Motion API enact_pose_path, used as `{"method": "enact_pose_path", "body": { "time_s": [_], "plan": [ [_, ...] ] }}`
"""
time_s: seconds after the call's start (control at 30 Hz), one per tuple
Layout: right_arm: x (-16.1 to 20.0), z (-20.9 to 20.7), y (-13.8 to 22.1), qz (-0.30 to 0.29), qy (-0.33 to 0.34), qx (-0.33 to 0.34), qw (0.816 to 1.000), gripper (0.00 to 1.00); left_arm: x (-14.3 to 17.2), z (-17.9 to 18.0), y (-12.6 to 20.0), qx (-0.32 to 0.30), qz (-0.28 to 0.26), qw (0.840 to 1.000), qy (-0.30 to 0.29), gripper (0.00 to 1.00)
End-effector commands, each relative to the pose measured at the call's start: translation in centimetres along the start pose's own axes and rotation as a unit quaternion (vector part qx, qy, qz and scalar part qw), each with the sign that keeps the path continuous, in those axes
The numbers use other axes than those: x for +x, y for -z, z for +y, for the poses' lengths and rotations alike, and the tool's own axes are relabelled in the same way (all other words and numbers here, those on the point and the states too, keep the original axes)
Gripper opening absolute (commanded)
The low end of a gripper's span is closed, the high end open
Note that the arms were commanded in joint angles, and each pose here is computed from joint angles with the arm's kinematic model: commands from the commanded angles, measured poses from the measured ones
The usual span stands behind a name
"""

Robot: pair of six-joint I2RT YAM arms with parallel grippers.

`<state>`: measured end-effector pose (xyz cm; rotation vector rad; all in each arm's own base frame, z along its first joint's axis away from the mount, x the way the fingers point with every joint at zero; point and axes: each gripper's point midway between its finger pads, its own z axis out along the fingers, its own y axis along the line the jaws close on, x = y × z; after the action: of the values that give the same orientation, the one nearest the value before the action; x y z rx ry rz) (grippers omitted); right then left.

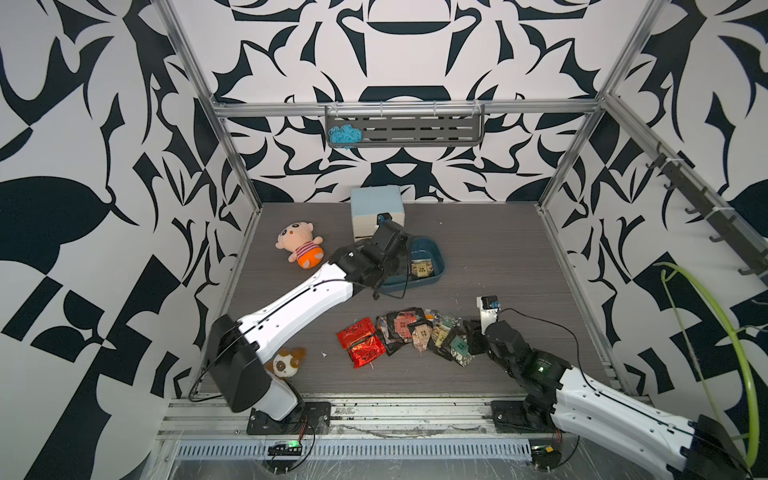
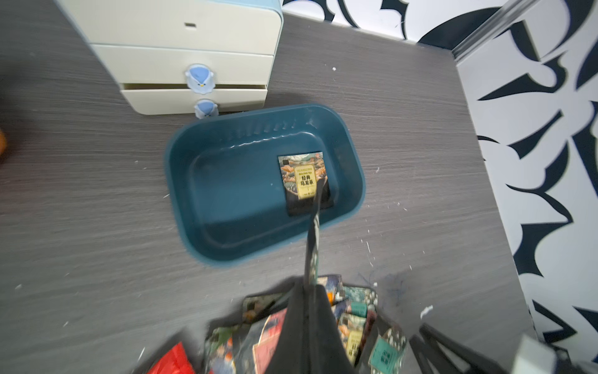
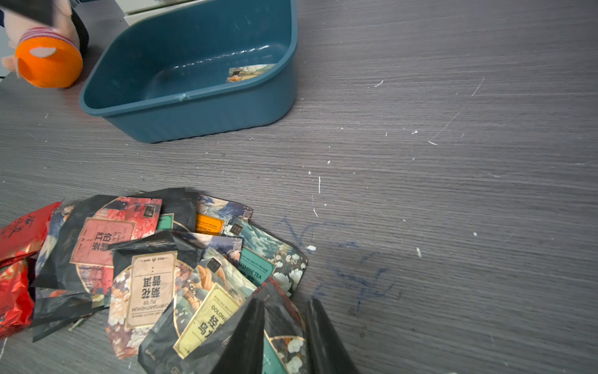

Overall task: Put the tea bags into the storage box
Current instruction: Place the tea bag in the storage box, then pick up the tea bag from the center of the board.

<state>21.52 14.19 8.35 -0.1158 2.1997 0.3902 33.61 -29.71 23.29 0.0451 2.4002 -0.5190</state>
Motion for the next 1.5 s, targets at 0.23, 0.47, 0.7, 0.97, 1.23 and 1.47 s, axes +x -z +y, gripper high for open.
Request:
{"method": "enact_pose_path", "body": {
  "time_s": [0.23,0.47,0.7,0.97,1.23,1.47],
  "plan": [
    [-1.4,0.6,0.1,-0.017,-0.01,-0.003,1.0,0.27,-1.7,0.7,-8.8,-0.01,0.043,0.998,0.034,0.0],
    [-1.2,0.7,-0.1,-0.01,-0.007,-0.004,1.0,0.27,-0.3,1.8,-12.4,-0.005,0.079,0.994,0.069,0.0],
    [-1.1,0.8,-0.3,-0.006,-0.005,-0.003,1.0,0.27,1.7,3.9,-14.3,-0.028,0.105,0.99,0.087,0.0],
    [-1.1,0.9,-0.4,-0.004,-0.004,-0.002,1.0,0.28,2.9,6.7,-13.6,-0.058,0.111,0.987,0.097,0.17],
    [-1.1,0.9,-0.5,-0.003,-0.001,-0.002,1.0,0.29,1.6,8.3,-9.5,-0.089,0.081,0.99,0.069,0.43],
    [-1.0,1.0,-0.5,-0.001,0.0,-0.003,1.0,0.29,1.2,8.0,-3.9,-0.059,0.052,0.995,0.064,0.5]
  ]
}}
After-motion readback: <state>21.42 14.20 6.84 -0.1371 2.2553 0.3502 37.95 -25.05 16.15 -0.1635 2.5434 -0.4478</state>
